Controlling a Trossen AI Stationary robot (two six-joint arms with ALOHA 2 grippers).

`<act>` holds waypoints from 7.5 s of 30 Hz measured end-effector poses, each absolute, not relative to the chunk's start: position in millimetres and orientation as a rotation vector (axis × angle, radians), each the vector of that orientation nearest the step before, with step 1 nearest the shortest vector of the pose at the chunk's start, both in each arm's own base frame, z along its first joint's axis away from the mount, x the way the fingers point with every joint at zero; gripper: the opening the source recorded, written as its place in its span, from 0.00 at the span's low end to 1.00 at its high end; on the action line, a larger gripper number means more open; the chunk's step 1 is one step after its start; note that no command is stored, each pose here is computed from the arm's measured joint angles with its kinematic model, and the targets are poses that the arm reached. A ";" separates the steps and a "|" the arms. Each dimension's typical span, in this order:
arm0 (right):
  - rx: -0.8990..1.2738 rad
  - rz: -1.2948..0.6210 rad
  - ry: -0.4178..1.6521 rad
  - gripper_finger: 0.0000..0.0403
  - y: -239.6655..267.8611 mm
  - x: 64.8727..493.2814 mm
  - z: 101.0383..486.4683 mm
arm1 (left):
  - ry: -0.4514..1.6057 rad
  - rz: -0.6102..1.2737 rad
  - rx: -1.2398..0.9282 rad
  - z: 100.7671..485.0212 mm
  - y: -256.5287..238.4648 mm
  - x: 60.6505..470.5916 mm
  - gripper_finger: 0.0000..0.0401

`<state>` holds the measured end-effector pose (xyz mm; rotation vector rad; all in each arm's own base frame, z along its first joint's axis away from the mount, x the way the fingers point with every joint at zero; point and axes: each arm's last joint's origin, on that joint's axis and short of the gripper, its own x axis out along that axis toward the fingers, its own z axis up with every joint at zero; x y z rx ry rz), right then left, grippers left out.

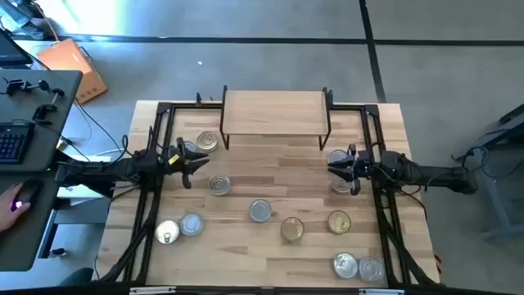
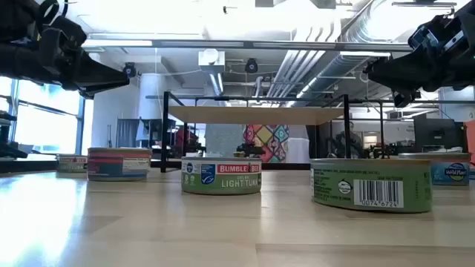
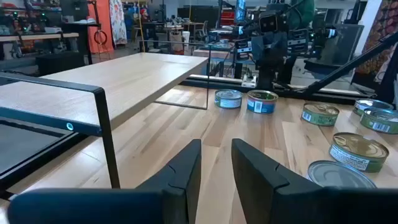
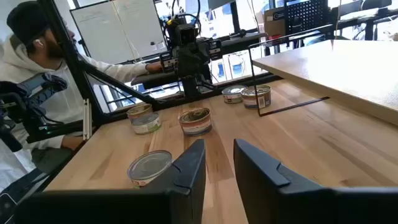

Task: Stack canned seafood by type on shelf

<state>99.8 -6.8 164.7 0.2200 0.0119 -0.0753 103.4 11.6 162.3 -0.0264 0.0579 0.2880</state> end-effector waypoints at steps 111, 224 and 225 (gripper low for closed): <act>0.220 -0.075 0.012 0.19 -6.8 99.8 164.7 | 0.821 0.201 0.460 109.8 -69.5 193.8 0.49; 0.220 -0.076 0.018 0.19 -6.8 100.1 164.2 | 1.039 0.376 0.647 288.8 130.6 286.8 0.49; 0.220 -0.076 0.018 0.19 -6.8 100.1 164.1 | 1.046 0.377 0.655 288.5 133.3 285.8 0.48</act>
